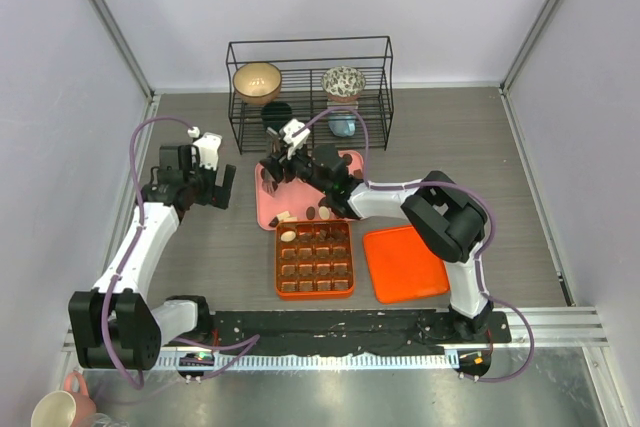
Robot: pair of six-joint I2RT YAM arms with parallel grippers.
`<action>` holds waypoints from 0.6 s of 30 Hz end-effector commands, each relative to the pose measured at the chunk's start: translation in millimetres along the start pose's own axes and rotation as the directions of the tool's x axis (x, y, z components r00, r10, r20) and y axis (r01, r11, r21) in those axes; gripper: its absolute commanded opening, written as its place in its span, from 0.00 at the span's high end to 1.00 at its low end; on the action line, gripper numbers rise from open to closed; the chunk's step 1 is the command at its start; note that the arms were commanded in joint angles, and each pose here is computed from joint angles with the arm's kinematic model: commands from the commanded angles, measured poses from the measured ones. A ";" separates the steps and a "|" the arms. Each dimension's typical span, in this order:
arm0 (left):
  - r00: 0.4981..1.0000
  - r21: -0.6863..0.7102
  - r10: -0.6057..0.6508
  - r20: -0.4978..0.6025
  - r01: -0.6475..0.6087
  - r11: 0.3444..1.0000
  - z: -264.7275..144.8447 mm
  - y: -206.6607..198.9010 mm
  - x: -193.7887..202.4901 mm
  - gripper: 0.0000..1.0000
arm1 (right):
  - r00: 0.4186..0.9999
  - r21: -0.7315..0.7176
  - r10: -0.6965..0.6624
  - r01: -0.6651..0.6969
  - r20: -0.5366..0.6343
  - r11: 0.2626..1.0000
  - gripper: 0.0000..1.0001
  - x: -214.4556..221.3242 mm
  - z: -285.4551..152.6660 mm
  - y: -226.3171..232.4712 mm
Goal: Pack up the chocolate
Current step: Pick up the fake chocolate from the plate.
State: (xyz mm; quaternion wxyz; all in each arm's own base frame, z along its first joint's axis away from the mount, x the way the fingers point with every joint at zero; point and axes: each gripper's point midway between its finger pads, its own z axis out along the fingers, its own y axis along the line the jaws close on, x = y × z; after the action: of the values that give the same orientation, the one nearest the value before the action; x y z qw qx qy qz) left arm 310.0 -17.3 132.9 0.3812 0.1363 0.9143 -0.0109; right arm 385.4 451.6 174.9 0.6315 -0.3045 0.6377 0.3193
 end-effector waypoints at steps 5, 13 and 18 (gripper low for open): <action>0.999 -0.010 -0.003 0.040 0.003 1.000 -10.7 2.7 -10.1 0.00 | 0.995 -0.037 0.033 -0.029 0.099 0.999 0.54 -28.6 10.5 8.7; 0.999 -0.011 0.003 0.035 -0.002 1.000 -10.9 2.1 -5.5 0.00 | 0.995 -0.029 0.025 -0.022 0.100 0.999 0.70 -43.4 0.2 8.1; 0.999 -0.004 0.008 0.032 -0.008 1.000 -8.2 0.5 -1.2 0.00 | 0.992 -0.016 -0.001 0.003 0.130 1.000 0.77 -78.1 -27.8 9.7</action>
State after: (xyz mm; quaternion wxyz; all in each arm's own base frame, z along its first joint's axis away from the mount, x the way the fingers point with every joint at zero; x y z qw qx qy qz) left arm 307.1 -16.8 136.4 0.3857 0.1381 0.9122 -0.0091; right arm 378.3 449.9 176.0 0.6200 -0.3021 0.6439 0.3315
